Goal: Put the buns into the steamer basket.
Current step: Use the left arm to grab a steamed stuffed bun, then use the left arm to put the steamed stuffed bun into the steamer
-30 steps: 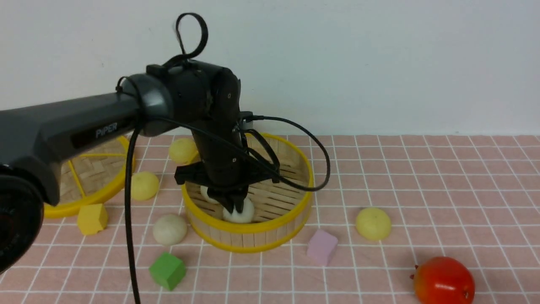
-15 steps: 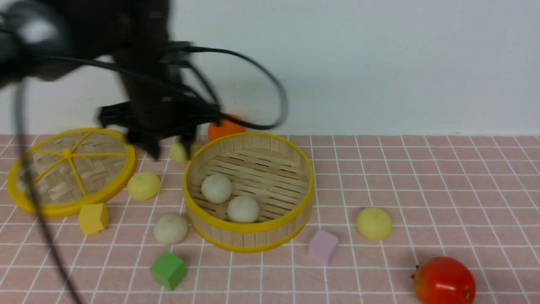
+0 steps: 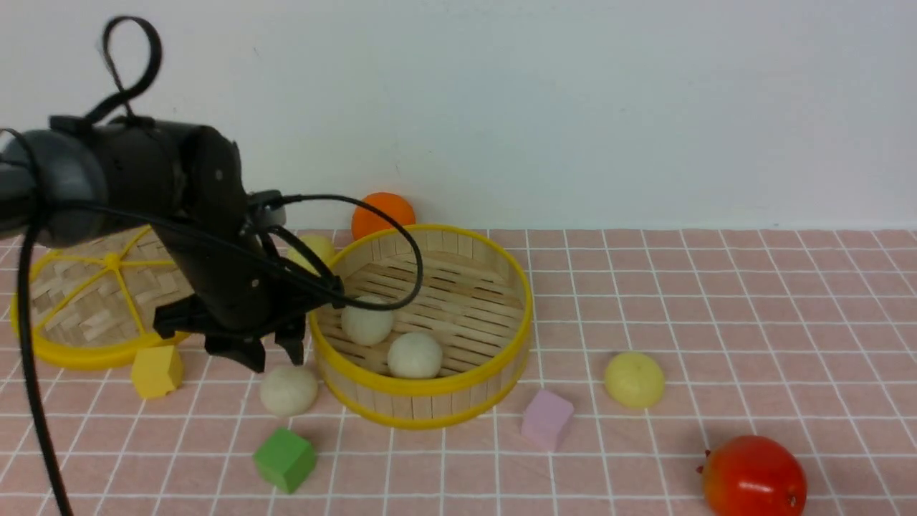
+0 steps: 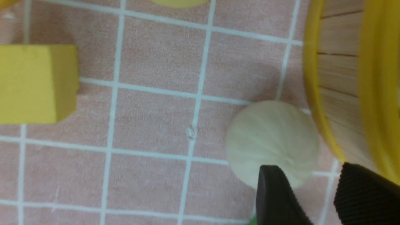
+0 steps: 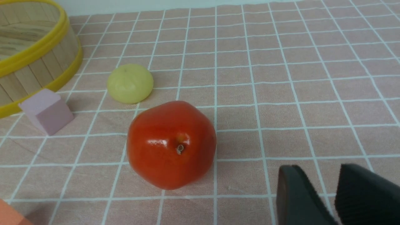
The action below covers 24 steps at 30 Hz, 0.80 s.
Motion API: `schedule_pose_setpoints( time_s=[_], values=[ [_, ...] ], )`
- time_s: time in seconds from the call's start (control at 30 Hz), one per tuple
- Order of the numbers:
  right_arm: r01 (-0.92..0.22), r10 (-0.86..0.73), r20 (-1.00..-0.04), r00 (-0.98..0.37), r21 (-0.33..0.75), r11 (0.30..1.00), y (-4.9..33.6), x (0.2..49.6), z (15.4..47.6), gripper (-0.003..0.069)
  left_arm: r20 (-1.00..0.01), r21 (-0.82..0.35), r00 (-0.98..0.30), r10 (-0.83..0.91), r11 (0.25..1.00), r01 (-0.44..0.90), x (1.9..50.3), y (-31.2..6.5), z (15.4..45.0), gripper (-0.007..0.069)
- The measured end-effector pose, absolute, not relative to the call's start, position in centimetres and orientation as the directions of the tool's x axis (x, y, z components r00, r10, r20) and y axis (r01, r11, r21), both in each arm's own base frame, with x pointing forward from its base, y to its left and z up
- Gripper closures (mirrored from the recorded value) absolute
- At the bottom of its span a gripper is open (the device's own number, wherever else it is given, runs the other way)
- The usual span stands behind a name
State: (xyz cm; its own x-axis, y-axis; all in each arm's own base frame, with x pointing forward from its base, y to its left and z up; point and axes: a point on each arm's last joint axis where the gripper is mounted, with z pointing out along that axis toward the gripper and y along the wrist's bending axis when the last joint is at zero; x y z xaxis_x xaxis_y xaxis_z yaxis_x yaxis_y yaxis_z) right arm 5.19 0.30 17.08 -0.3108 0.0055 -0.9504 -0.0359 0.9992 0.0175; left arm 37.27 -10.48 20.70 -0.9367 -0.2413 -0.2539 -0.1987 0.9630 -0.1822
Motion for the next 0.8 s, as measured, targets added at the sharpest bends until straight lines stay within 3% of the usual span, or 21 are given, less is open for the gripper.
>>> schedule_pose_setpoints(
  time_s=[0.43,0.53,0.73,0.8],
  values=[
    [-0.036,0.006,-0.950,-0.311,0.018,0.999,0.3,5.2,17.1,0.0419,-0.230,-0.154,-0.948,-0.221,0.970,-0.189,38.2,-10.6,17.6,0.0322],
    [-0.036,0.006,-0.950,-0.311,0.018,0.999,0.3,5.2,17.1,0.0419,-0.234,-0.152,-0.950,-0.207,0.973,-0.175,38.2,-10.6,17.7,0.0370],
    [-0.036,0.006,-0.950,-0.311,0.018,0.999,0.3,5.2,17.1,0.0419,-0.213,-0.100,-0.964,-0.160,0.985,-0.141,38.3,-10.4,18.5,0.0596],
    [-0.036,0.006,-0.950,-0.311,0.018,0.999,0.3,5.2,17.1,0.0419,-0.208,-0.082,-0.967,-0.148,0.988,-0.133,38.6,-10.4,19.6,0.0610]
  ],
)
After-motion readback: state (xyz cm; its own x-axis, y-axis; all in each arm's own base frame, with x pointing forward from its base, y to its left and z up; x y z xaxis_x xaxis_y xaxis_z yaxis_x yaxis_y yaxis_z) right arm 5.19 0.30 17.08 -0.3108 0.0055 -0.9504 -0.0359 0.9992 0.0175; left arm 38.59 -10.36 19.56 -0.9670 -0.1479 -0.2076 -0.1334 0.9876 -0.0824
